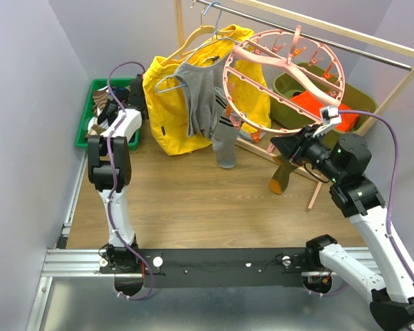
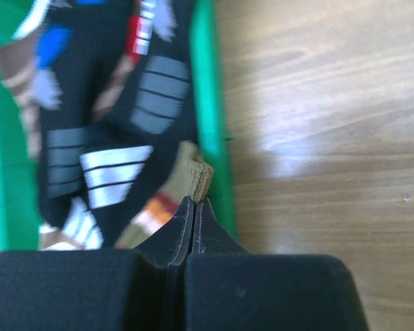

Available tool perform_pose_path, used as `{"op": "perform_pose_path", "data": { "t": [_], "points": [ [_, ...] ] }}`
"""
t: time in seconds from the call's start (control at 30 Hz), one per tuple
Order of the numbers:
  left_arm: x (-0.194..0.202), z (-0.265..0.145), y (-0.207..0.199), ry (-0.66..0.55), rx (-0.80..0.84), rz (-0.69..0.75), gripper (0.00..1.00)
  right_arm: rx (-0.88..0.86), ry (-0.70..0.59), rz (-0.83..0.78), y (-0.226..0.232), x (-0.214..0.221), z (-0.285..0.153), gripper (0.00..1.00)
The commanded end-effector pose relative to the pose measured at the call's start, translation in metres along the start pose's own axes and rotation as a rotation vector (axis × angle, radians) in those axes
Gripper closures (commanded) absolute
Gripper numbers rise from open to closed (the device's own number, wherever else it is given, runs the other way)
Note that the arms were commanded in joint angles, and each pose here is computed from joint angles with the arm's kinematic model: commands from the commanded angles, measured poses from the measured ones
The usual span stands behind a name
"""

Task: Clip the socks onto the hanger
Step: Pick up the sock from the bin, then clamp the sock onto the hanger.

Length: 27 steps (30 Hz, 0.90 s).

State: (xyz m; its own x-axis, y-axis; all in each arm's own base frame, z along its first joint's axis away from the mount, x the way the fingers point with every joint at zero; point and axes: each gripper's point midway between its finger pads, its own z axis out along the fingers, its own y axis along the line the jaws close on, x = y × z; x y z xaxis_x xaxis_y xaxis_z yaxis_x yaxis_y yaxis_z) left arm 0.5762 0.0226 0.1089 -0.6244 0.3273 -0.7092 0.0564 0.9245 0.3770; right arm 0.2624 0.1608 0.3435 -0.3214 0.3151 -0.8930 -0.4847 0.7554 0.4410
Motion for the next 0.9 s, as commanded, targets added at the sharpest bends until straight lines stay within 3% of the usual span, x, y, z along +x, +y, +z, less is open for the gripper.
{"op": "perform_pose_path", "data": {
  "t": [0.0, 0.27, 0.4, 0.53, 0.7, 0.87],
  "points": [
    [-0.057, -0.065, 0.055, -0.161, -0.087, -0.103, 1.00, -0.019, 0.017, -0.002, 0.006, 0.001, -0.004, 0.99],
    [-0.106, -0.171, 0.112, -0.336, -0.204, -0.181, 1.00, -0.025, -0.008, -0.009, 0.009, -0.007, -0.006, 0.99],
    [-0.129, -0.252, 0.130, -0.475, -0.235, -0.212, 1.00, -0.024, -0.013, -0.012, 0.009, -0.010, -0.005, 0.99],
    [-0.141, -0.318, 0.094, -0.592, -0.172, -0.147, 1.00, -0.017, -0.018, -0.003, 0.008, -0.010, -0.004, 0.99],
    [-0.142, -0.406, 0.044, -0.788, 0.042, -0.161, 1.00, -0.029, -0.024, 0.005, 0.010, -0.011, -0.003, 0.99],
    [-0.134, -0.466, -0.028, -0.967, 0.447, -0.110, 1.00, -0.041, -0.018, 0.001, 0.011, -0.011, 0.000, 0.99]
  ]
}}
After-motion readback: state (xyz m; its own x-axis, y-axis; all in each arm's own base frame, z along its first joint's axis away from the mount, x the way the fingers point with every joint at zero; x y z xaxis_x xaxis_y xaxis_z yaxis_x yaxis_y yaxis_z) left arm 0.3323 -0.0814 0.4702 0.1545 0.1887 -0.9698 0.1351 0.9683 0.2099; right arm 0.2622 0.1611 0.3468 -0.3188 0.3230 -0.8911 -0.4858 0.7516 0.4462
